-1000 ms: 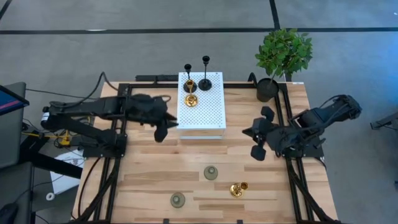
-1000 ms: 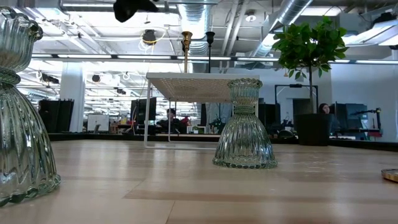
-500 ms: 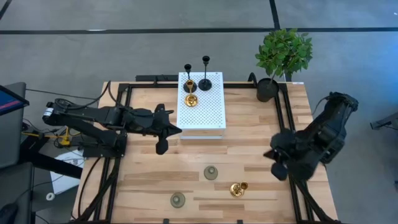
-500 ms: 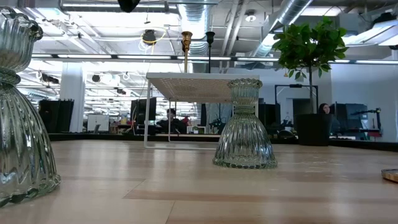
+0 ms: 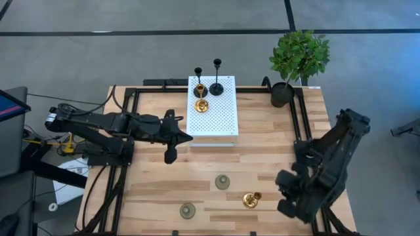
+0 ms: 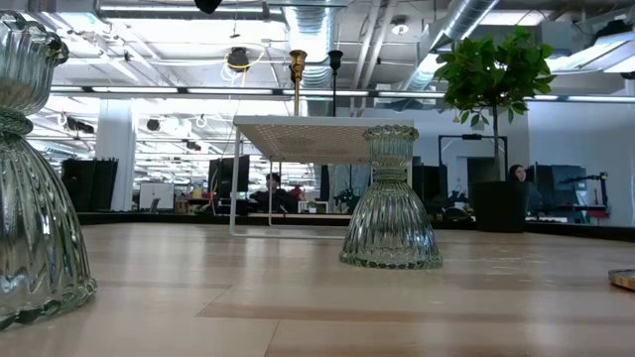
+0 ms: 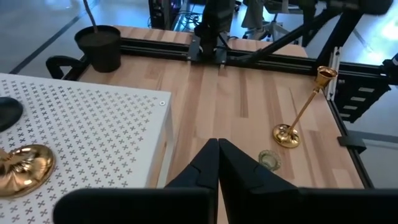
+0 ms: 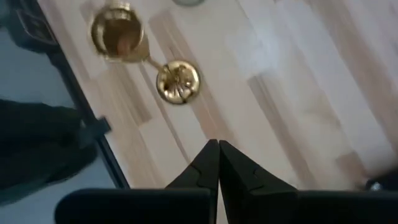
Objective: Pick & Place candle stick holders
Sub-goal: Put the gold candle holder aligned with the other gold candle holder on the shelf
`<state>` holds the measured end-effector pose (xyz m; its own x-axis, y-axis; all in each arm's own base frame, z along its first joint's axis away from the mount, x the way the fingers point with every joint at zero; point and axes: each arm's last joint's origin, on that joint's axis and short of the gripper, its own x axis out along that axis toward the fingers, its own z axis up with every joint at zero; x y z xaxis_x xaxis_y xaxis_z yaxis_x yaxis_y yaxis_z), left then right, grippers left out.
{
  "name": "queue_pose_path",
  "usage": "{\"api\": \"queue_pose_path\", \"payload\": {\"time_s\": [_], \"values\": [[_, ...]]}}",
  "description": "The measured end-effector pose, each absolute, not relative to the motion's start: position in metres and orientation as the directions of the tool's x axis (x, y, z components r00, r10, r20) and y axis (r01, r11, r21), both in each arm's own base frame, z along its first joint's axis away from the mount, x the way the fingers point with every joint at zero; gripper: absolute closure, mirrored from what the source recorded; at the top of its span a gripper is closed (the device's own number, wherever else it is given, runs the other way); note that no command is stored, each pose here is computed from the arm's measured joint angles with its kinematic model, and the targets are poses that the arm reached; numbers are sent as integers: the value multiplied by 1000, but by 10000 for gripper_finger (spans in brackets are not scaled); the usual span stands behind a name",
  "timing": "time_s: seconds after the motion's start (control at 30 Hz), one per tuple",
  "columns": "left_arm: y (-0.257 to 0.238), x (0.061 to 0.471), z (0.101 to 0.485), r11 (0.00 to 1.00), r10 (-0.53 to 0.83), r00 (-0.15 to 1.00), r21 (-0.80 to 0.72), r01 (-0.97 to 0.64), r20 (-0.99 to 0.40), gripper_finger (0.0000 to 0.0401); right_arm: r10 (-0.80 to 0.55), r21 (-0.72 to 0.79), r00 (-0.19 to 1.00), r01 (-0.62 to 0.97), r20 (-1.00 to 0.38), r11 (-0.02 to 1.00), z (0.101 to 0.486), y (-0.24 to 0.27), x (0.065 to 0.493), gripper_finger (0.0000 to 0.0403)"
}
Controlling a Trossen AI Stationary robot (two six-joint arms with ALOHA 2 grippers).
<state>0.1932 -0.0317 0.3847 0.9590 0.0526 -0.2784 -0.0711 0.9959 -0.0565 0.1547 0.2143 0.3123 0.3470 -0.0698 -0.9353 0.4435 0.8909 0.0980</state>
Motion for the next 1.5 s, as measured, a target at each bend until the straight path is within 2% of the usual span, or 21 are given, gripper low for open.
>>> {"api": "queue_pose_path", "payload": {"time_s": [0.13, 0.27, 0.47, 0.6, 0.7, 0.8, 1.03, 1.23, 1.5], "values": [[-32, 193, 385, 996, 52, 960, -55, -70, -275, 395, -69, 99, 341, 453, -938, 886, 296, 237, 152, 403], [-32, 193, 386, 996, 49, 961, -56, -67, -272, 397, -50, 181, 446, 460, -894, 869, 284, 258, 160, 403], [-33, 193, 386, 997, 20, 962, -64, -39, -273, 396, -56, 251, 516, 505, -855, 826, 260, 274, 171, 403], [-33, 193, 386, 997, 14, 962, -66, -33, -273, 396, -55, 280, 513, 551, -856, 786, 241, 275, 160, 403], [-33, 193, 386, 997, 14, 962, -66, -33, -273, 395, -105, 234, 504, 564, -857, 792, 226, 276, 142, 403], [-33, 193, 386, 997, 14, 962, -69, -34, -273, 397, -111, 259, 538, 565, -836, 784, 226, 277, 131, 403], [-33, 194, 386, 997, 18, 964, -73, -39, -266, 395, -92, 241, 560, 491, -823, 837, 225, 282, 125, 403], [-33, 194, 387, 996, 17, 966, -79, -39, -259, 396, -54, 183, 568, 352, -821, 918, 226, 285, 128, 403], [-33, 194, 388, 996, 17, 968, -81, -38, -252, 396, -66, 149, 563, 327, -824, 933, 226, 281, 137, 402]]}}
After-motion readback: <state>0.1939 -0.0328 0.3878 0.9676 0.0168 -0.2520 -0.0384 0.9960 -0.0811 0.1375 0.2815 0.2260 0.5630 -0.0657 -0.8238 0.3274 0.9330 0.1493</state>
